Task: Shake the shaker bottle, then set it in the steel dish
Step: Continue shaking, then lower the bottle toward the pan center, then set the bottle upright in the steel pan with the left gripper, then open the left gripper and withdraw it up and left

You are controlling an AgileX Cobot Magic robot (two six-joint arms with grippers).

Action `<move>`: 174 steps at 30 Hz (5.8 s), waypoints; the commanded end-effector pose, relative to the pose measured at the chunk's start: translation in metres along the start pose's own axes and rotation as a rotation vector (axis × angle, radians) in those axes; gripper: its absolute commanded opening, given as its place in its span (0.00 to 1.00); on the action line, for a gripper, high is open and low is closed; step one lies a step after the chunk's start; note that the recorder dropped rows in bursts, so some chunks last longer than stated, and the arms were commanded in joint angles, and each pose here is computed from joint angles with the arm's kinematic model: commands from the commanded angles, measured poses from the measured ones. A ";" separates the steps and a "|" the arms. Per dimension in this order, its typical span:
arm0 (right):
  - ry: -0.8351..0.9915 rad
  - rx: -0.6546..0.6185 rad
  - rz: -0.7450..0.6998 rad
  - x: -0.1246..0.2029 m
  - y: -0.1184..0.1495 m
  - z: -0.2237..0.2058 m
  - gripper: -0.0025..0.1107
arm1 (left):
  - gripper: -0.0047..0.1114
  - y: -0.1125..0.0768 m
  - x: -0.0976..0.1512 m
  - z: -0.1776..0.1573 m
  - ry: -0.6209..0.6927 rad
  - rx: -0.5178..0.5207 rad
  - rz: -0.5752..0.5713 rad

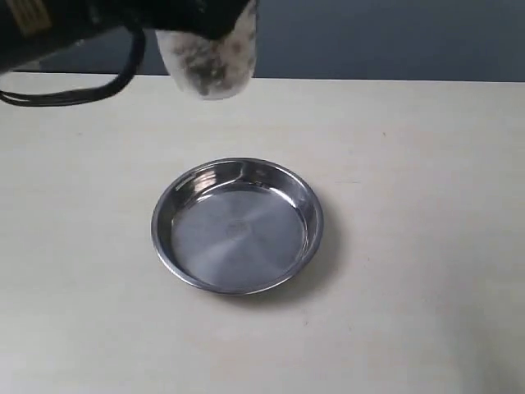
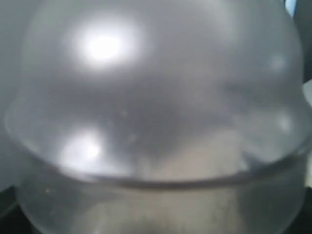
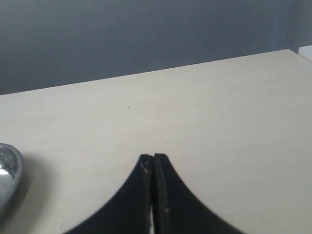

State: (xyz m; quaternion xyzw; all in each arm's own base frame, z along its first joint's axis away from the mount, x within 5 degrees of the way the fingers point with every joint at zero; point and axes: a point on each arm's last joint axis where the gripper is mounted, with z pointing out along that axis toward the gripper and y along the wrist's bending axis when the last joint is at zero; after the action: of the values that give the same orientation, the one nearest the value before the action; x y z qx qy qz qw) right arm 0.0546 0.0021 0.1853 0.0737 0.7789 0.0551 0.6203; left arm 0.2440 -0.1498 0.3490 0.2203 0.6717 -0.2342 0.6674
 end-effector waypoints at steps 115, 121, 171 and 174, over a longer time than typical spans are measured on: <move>-0.014 0.003 -0.003 -0.001 0.000 0.000 0.01 | 0.04 0.026 0.175 0.065 0.092 -0.005 -0.076; -0.014 0.003 -0.003 -0.001 0.000 0.000 0.01 | 0.04 0.026 0.193 0.070 0.077 0.000 -0.096; -0.014 0.003 -0.003 -0.001 0.000 0.000 0.01 | 0.92 0.078 0.213 0.048 0.047 0.134 -0.146; -0.014 0.003 -0.003 -0.001 0.000 0.000 0.01 | 0.92 0.080 0.203 0.046 0.025 0.137 -0.128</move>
State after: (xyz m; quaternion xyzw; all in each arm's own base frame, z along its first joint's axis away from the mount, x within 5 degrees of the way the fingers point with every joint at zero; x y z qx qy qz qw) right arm 0.0546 0.0021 0.1853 0.0737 0.7791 0.0551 0.6202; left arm 0.3279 -0.1209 0.1319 0.2237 0.6896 -0.3144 0.6129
